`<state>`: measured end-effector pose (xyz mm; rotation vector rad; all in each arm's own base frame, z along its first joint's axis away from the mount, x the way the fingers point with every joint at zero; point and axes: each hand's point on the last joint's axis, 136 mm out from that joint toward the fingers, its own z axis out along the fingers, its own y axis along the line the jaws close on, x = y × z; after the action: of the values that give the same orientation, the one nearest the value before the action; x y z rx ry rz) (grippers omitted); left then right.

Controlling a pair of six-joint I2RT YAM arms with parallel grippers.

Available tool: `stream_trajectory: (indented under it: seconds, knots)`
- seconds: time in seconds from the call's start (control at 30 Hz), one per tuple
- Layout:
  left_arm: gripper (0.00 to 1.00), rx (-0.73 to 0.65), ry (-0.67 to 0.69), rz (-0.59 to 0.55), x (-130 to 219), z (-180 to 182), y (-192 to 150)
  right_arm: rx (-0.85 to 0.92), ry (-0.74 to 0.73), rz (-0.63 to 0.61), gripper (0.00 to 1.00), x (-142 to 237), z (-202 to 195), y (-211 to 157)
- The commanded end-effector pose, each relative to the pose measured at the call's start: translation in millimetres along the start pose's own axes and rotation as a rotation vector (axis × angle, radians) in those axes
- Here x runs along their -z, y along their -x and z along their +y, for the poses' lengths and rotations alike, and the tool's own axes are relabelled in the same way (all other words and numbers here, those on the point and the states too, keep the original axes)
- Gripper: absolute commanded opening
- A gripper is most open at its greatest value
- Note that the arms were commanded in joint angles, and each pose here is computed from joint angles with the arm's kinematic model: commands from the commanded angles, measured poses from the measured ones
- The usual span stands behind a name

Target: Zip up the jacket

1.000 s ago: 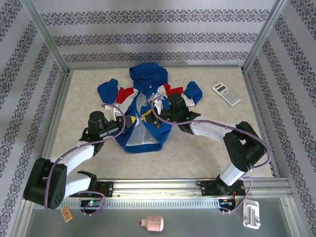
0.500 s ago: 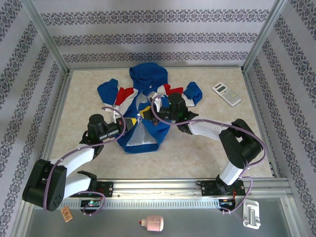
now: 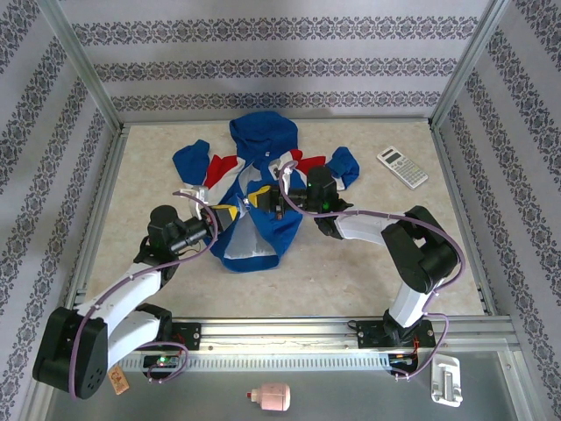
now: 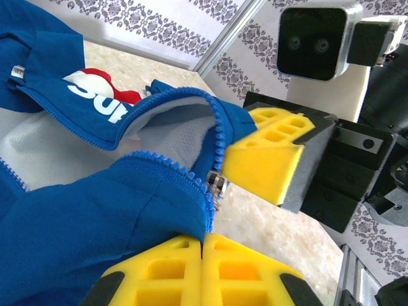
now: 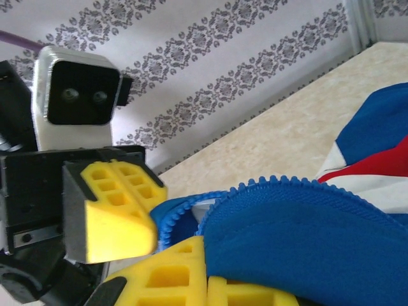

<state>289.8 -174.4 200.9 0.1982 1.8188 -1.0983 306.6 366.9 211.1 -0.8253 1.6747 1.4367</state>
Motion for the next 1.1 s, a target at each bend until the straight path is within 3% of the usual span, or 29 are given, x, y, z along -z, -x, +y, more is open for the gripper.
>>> stream_trajectory:
  seconds: [0.0, 0.27, 1.07]
  knots:
    - [0.0, -0.106, -0.046, -0.098, 0, -12, 27, 0.033, 0.086, -0.006, 0.0, 1, 18, 4]
    - [0.0, -0.148, -0.055, -0.156, 2, -17, 40, 0.017, 0.105, 0.001, 0.0, 0, 19, 2]
    - [0.0, -0.121, -0.097, -0.115, -1, -15, 22, -0.021, 0.123, -0.011, 0.0, -6, 20, 8]
